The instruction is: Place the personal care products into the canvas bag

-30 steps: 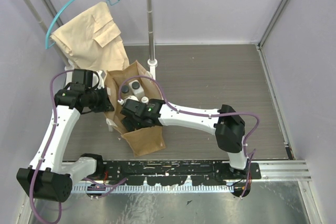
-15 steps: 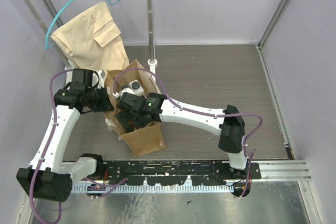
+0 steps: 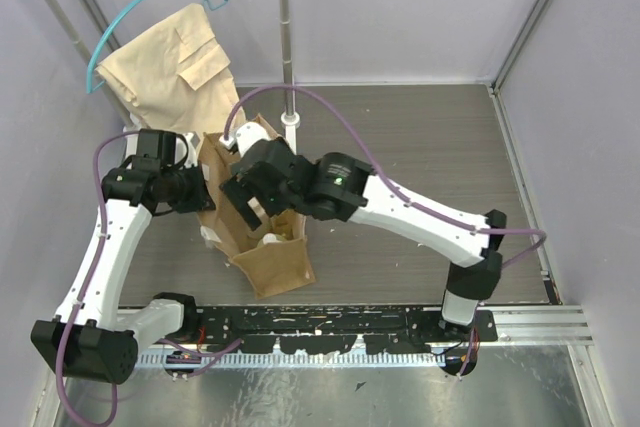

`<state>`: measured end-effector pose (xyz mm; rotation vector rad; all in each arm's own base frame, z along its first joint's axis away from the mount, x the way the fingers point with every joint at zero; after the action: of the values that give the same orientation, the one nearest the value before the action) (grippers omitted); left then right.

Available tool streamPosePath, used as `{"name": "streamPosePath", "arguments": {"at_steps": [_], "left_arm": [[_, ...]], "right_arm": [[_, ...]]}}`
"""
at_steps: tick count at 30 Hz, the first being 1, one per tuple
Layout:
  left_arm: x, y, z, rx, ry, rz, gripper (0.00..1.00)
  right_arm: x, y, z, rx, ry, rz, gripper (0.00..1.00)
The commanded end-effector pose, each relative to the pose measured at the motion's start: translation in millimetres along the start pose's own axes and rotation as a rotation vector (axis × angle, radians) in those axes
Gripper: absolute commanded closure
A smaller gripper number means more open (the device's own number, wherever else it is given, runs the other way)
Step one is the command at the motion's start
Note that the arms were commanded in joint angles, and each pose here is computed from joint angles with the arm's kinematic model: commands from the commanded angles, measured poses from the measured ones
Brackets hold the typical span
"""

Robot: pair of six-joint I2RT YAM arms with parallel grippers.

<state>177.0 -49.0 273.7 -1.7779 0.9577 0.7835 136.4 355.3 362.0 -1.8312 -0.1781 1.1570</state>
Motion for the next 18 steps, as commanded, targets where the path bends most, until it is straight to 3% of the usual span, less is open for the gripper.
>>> {"name": "streamPosePath", "arguments": {"at_steps": [1, 6, 13, 18], "left_arm": [[-10, -7, -4, 0.017, 0.006, -0.03, 0.85], [-13, -8, -5, 0.025, 0.001, -0.032, 0.61], [-35, -10, -8, 0.035, -0.001, -0.082, 0.0], [-66, -16, -14, 0.049, -0.01, -0.192, 0.02]], "right_arm": [[-59, -21, -38, 0.045, 0.118, -0.198, 0.0], [-82, -9, -80, 0.139, 0.216, -0.298, 0.0], [-88, 22, -141, 0.22, 0.318, -0.295, 0.0], [-75, 40, -173, 0.25, 0.408, -0.234, 0.0]]}}
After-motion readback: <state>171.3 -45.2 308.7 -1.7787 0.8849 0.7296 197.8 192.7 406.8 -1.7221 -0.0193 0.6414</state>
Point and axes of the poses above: each gripper's point midway between its finger pads, its own x axis out along the fingers, its own z axis along the line the jaws close on, y = z × x, the point moved 10 cm from there along -x, back along the fingers, and after that the axes turned 8 degrees about -x, right-handed, at the moved point
